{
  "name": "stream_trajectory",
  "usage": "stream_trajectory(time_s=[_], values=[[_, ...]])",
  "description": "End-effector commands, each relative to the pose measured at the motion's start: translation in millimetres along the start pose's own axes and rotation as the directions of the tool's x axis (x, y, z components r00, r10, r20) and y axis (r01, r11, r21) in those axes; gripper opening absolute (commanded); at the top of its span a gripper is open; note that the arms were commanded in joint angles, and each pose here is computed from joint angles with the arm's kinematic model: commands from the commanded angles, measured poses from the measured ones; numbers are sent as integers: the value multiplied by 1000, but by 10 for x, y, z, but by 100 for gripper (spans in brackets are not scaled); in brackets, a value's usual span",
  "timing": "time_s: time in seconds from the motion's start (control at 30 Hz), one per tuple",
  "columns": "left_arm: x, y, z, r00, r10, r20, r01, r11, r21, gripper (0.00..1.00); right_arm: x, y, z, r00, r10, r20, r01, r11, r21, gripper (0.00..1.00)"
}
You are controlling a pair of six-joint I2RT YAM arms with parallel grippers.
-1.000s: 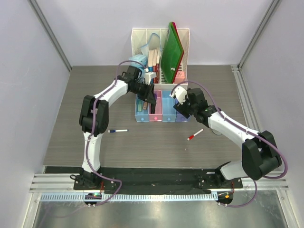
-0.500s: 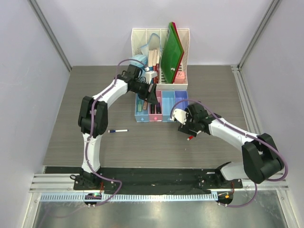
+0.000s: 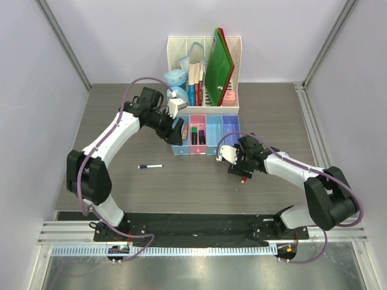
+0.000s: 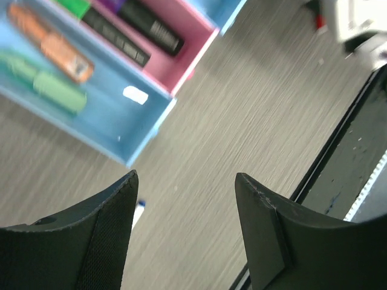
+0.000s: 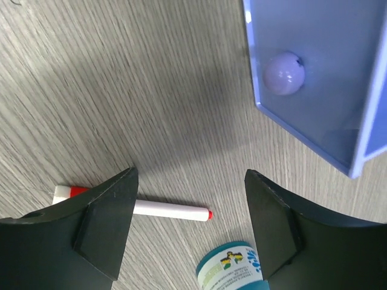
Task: Sort the stationery into containers
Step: Pick up the pen from the center of the board.
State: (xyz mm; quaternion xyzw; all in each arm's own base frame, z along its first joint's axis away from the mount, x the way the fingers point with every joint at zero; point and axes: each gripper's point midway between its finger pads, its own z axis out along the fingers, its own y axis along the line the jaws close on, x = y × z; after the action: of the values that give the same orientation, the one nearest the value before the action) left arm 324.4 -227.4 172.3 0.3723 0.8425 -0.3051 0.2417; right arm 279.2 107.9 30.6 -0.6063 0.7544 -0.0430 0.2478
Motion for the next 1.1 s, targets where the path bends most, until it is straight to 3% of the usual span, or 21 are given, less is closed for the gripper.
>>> stream_trajectory(time_s=[0.0, 0.2, 0.33, 0.53, 0.6, 0.8, 1.07], values=[[311, 128, -159, 998, 17, -61, -22, 996, -89, 66, -125, -183, -170, 999, -9, 50, 5, 997, 81, 77], [742, 381, -143, 980, -95, -172, 65, 982, -175, 66, -228, -284, -620, 997, -46, 60, 40, 996, 85, 77], [1020, 465, -100, 942, -221, -254, 174, 966, -192, 65, -153, -220, -822, 997, -66, 29, 64, 996, 61, 77], [1331, 480, -257, 908, -123, -400, 65, 986, -157, 67, 173, -23, -895, 990, -112, -88, 113, 994, 9, 77], [1425, 430, -310, 885, -139, -444, 88, 987, -133, 67, 255, -13, -889, 985, -123, -119, 125, 992, 15, 77], [1650, 388, -372, 813, -299, -500, 250, 954, -163, 65, 241, -25, -928, 988, -117, -104, 122, 992, 42, 77], [1792, 322, -288, 768, -370, -523, 387, 918, -80, 65, 231, -70, -959, 989, -114, -94, 122, 989, 79, 77]])
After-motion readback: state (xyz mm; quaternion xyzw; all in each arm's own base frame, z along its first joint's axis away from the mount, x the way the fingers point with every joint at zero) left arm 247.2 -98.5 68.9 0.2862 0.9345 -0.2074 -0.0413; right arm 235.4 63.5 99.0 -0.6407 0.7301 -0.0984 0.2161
